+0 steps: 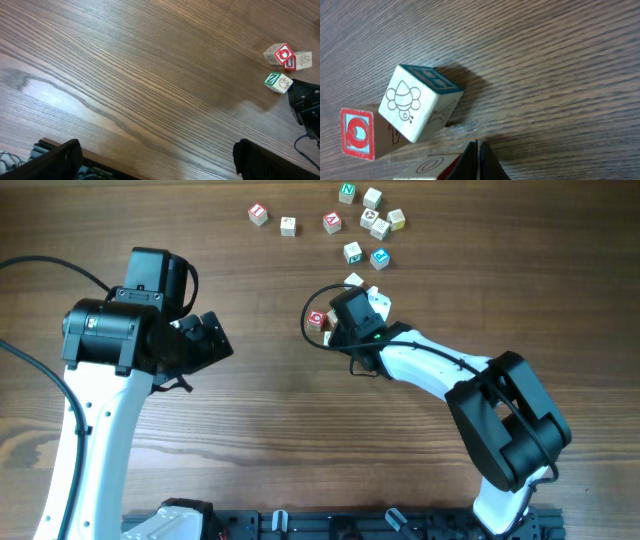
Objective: Form a circle
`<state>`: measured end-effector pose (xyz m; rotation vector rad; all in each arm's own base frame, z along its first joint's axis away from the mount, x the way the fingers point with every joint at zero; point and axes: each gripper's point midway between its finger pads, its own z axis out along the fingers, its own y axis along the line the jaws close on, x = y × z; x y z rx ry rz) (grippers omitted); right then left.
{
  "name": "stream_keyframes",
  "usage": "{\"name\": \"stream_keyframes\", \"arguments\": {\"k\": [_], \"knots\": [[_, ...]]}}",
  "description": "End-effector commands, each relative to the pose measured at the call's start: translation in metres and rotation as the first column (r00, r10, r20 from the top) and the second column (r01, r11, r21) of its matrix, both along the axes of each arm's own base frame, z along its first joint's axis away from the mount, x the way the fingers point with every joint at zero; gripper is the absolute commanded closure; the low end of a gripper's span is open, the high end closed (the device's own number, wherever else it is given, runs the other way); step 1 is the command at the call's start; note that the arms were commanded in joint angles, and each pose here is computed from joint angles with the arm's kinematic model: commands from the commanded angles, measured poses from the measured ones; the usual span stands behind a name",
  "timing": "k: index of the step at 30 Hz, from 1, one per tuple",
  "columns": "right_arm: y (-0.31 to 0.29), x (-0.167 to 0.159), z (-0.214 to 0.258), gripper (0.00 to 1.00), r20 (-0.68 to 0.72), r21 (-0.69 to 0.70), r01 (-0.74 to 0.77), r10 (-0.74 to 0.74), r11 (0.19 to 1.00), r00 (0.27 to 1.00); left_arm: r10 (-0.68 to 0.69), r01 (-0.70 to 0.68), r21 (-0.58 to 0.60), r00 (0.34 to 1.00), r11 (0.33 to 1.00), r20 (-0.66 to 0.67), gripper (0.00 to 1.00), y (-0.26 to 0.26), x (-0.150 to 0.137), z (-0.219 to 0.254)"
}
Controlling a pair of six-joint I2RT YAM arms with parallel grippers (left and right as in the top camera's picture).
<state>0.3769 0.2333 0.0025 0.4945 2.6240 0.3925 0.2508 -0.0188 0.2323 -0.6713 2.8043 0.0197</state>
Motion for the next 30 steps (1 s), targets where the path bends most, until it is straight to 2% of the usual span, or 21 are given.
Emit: {"name": "stream_keyframes", "arguments": {"k": [1, 30], "knots": [[0.004, -0.007, -0.011, 0.95, -0.034, 0.005, -0.039, 0.039, 0.999, 0.999, 0.02, -0.02, 0.011, 1.0, 1.0, 0.013, 0.0, 0.003, 0.0, 0.003], [0.013, -0.006, -0.008, 0.95, -0.028, 0.05, -0.054, 0.056, 0.997, 0.998, 0.02, -0.02, 0.011, 1.0, 1.0, 0.013, 0.0, 0.003, 0.0, 0.003]]}}
